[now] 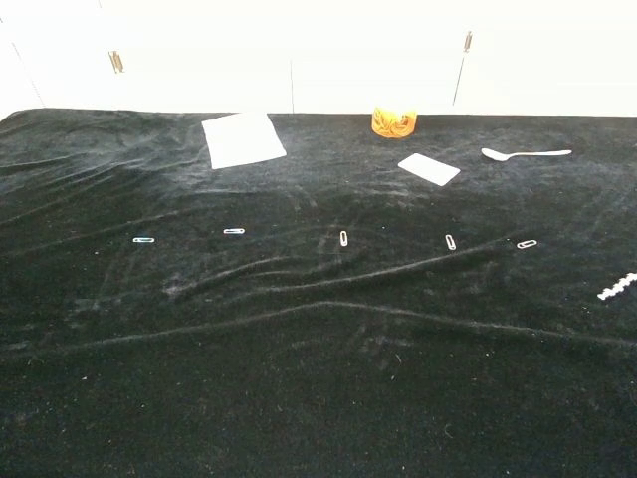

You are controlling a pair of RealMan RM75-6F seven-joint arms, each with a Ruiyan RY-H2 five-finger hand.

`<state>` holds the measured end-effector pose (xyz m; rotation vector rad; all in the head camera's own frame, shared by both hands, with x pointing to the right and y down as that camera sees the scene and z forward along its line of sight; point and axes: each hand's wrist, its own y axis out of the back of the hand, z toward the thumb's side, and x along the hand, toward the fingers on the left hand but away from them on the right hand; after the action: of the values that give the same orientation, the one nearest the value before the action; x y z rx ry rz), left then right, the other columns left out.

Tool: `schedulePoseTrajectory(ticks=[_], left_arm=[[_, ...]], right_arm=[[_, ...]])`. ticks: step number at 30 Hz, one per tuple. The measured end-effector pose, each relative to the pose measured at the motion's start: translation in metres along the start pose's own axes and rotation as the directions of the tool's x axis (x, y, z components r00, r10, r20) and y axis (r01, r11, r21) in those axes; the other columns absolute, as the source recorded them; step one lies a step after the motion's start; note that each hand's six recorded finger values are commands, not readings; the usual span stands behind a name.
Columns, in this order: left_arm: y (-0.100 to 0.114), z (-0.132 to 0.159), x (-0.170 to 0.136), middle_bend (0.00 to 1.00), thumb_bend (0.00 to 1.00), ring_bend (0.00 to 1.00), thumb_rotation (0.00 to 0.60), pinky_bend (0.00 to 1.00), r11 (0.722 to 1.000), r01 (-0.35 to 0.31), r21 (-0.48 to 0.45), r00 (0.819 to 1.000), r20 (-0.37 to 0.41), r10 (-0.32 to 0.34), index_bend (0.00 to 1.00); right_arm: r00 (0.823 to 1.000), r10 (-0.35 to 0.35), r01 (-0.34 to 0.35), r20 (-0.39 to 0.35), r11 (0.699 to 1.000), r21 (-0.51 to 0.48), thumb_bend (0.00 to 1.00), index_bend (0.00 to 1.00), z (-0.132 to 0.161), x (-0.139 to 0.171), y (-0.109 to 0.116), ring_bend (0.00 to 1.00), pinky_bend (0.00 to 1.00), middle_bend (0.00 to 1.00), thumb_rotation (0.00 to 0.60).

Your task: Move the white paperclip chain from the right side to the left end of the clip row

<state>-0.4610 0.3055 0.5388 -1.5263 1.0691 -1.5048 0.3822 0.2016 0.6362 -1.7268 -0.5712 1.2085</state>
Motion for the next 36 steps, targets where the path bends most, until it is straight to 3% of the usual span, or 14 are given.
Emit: schedulePoseTrajectory(ticks=[13, 36], left_arm=[[-0.006, -0.009, 0.017, 0.16, 0.14, 0.3, 0.6, 0.36, 0.999, 0.042, -0.003, 0.998, -0.039, -0.042, 0.0], [0.0, -0.02, 0.02, 0.14, 0.14, 0.3, 0.6, 0.36, 0.997, 0.07, -0.045, 0.995, -0.061, -0.073, 0.0]], right_arm=[[0.997, 0.053, -0.052, 0.054, 0.998, -0.026, 0.32, 0.5, -0.023, -0.025, -0.036, 0.0, 0.0, 0.0, 0.6], [0.987, 0.158, -0.157, 0.041, 0.987, -0.023, 0.32, 0.52, -0.01, -0.062, -0.06, 0.0, 0.0, 0.0, 0.6]])
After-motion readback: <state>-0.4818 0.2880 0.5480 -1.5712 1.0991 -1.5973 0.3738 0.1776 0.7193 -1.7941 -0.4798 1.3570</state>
